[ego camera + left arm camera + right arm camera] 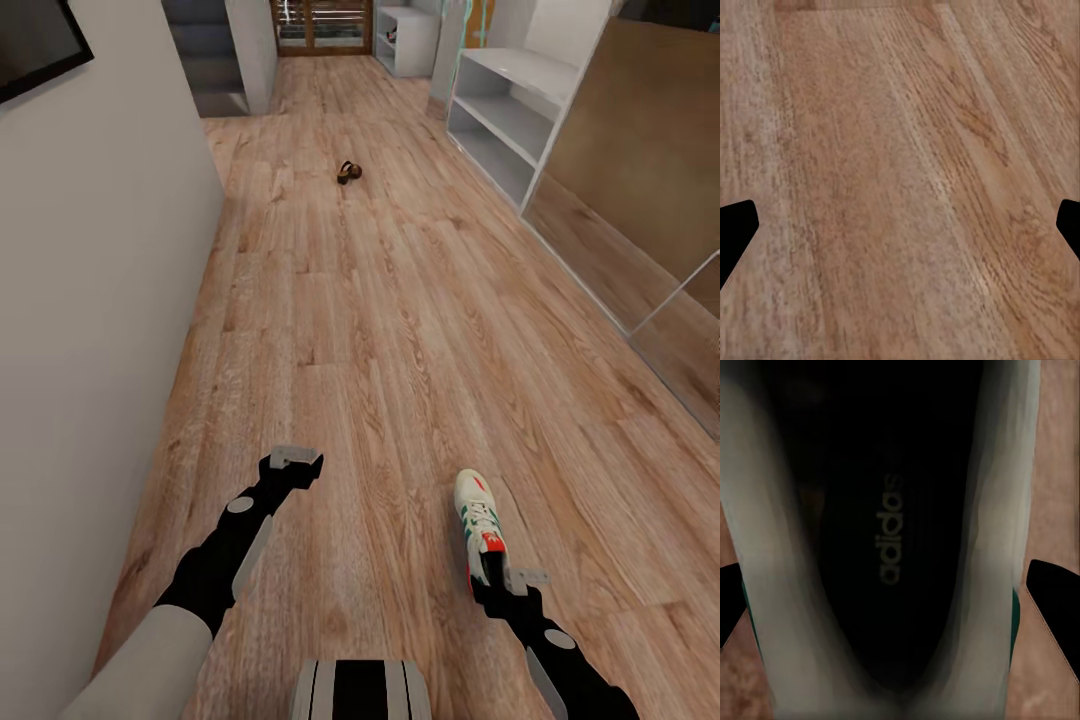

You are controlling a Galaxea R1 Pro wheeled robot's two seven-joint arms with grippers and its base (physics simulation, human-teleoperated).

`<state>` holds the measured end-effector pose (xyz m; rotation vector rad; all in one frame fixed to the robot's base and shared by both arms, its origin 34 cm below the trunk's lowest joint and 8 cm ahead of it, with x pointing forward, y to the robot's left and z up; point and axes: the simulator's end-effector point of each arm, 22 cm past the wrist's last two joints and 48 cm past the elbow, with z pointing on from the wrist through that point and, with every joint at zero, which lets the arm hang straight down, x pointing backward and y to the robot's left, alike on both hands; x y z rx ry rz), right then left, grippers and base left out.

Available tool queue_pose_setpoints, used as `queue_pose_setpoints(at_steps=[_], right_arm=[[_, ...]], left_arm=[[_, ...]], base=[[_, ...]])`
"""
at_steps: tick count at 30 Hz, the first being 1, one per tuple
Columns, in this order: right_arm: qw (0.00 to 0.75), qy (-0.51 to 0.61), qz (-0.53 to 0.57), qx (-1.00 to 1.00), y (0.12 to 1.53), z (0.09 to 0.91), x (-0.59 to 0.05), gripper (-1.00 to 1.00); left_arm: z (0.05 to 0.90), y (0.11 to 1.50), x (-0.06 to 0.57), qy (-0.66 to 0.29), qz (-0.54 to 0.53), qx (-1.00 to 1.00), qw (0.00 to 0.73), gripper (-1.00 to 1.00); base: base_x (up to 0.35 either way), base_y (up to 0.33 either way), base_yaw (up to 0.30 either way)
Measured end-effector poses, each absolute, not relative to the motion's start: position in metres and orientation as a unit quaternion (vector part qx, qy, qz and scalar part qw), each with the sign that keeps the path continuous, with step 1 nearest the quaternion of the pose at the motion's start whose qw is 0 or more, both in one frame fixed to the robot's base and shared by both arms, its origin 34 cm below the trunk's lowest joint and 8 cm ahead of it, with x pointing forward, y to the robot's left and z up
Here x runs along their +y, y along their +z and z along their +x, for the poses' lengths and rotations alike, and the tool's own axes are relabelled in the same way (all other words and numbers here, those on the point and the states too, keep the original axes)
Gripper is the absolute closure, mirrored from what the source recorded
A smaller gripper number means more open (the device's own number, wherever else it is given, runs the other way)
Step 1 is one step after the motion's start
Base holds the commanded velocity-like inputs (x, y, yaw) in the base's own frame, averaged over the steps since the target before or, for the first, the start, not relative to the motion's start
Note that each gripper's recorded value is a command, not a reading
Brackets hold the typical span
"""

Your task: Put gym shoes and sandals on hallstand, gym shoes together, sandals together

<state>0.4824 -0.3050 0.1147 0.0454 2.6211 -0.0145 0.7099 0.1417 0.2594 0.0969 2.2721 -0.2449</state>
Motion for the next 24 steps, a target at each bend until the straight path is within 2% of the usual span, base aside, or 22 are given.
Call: queue_pose_setpoints(at_steps=[20, 24], right_arm=[[0.312, -0.004, 0.015, 0.950, 0.162, 0.522, -0.304, 1.00], [0.332, -0.006, 0.014, 0.943, 0.175, 0.533, -0.309, 1.00]], left_arm=[[0.651, 0.266, 0.156, -0.087, 0.034, 0.911, 0.402, -1.00], [0.610, 0.250, 0.166, -0.080, 0.034, 0.921, 0.380, -1.00]], base=[[0.000, 0.000, 0.000], [0.000, 0.000, 0.000]])
